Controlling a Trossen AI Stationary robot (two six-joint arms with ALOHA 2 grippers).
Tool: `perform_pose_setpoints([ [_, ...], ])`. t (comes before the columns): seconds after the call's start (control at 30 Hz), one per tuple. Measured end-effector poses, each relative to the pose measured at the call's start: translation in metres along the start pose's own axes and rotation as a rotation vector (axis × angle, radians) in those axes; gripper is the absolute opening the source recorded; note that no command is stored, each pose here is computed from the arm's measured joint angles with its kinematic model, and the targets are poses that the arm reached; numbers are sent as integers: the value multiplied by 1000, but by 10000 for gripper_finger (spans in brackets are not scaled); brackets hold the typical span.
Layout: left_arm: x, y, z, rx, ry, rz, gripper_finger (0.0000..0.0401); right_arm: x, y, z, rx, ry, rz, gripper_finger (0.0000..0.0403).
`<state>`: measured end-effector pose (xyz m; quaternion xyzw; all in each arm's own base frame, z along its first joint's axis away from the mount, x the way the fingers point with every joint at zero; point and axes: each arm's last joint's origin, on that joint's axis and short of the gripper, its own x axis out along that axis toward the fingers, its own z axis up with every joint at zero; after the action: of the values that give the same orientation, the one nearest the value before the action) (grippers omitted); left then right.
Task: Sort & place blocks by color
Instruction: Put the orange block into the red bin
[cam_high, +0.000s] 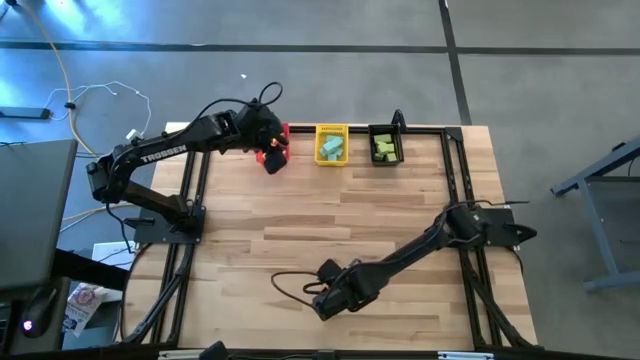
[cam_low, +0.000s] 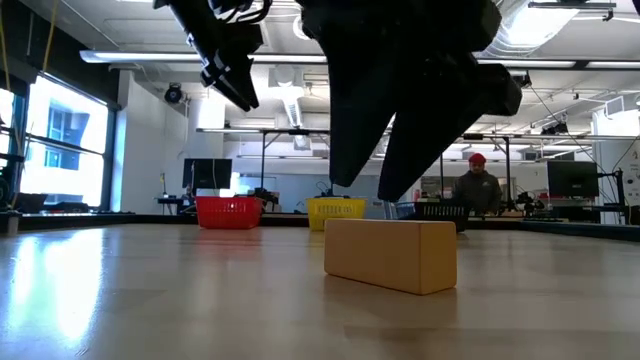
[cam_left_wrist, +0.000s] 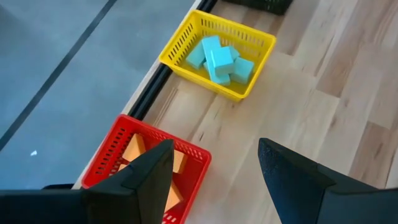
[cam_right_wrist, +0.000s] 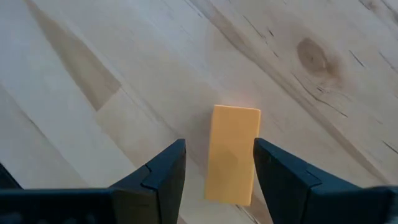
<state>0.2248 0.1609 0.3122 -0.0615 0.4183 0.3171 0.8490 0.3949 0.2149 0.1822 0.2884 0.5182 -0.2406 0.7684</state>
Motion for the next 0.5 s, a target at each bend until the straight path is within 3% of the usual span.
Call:
perform_pose_setpoints([
  [0.5,0,0,1,1,-8,-2,219,25,-2,-7,-16,34,-60,174],
])
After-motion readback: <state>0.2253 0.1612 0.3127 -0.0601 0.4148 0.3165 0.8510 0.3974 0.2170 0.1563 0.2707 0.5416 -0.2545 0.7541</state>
